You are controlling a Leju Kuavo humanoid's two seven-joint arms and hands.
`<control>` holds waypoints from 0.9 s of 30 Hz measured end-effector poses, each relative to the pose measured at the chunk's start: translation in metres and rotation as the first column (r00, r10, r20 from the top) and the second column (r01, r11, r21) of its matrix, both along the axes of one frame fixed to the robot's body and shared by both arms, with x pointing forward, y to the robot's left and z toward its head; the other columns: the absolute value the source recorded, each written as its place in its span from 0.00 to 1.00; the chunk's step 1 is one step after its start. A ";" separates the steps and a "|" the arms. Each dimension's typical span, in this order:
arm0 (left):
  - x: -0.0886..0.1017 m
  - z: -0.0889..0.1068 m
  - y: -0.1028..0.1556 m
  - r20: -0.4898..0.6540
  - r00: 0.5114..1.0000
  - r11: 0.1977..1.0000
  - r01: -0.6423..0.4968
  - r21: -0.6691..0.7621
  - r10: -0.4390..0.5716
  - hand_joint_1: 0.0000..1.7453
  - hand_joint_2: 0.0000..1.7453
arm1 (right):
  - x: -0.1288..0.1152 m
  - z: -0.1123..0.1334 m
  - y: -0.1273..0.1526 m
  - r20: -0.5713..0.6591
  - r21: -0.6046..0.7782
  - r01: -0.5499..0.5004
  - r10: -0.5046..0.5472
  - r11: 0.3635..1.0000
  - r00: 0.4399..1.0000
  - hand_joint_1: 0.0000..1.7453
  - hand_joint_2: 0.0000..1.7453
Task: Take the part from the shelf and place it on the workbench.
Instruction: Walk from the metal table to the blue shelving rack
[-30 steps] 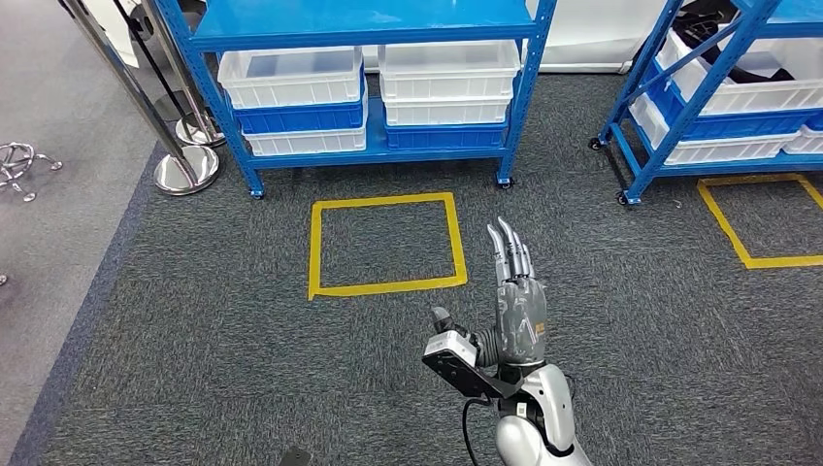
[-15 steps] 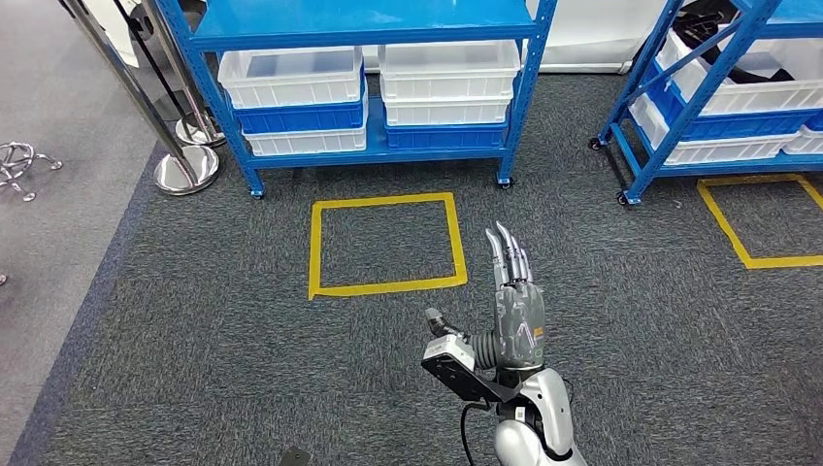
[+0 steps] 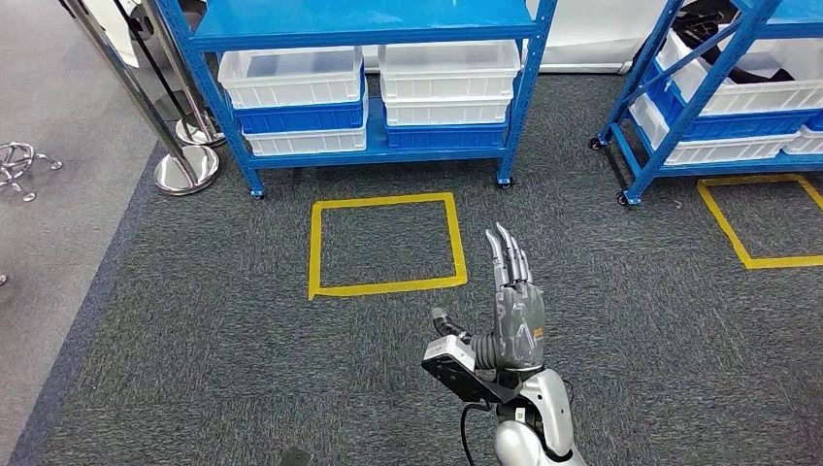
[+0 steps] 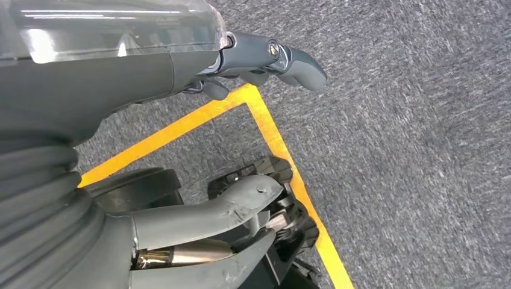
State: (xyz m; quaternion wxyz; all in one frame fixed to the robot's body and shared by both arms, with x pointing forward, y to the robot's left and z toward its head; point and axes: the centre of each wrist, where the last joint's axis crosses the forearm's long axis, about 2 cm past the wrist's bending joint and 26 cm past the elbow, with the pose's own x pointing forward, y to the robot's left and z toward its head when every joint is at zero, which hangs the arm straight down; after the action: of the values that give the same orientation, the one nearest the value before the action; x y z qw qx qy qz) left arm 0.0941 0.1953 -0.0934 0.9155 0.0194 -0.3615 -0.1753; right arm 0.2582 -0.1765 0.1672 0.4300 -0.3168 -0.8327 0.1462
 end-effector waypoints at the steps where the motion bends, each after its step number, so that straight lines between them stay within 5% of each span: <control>1: 0.000 0.000 0.000 -0.001 1.000 1.000 0.000 0.003 0.000 0.00 1.00 | -0.001 -0.001 0.000 -0.005 -0.001 -0.001 0.001 1.000 1.000 0.00 1.00; 8: -0.006 -0.002 0.003 -0.004 1.000 1.000 -0.004 0.016 0.004 0.00 1.00 | -0.019 -0.014 -0.001 -0.048 0.053 -0.014 0.016 0.999 0.999 0.00 1.00; 15: -0.028 -0.008 0.017 -0.002 1.000 0.999 -0.026 0.022 0.026 0.00 1.00 | -0.062 -0.034 -0.011 -0.067 0.143 0.010 -0.001 0.990 0.998 0.00 1.00; 27: -0.030 -0.009 0.022 -0.005 0.999 0.999 -0.039 0.028 0.039 0.00 1.00 | -0.070 -0.031 -0.017 -0.055 0.157 0.022 -0.014 0.987 0.998 0.00 1.00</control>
State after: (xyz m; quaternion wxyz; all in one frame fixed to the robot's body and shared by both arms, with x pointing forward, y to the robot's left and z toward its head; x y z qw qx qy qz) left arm 0.0637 0.2171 -0.1025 0.9194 0.0388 -0.3559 -0.1626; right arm 0.1883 -0.1937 0.1365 0.4771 -0.2853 -0.8270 0.0842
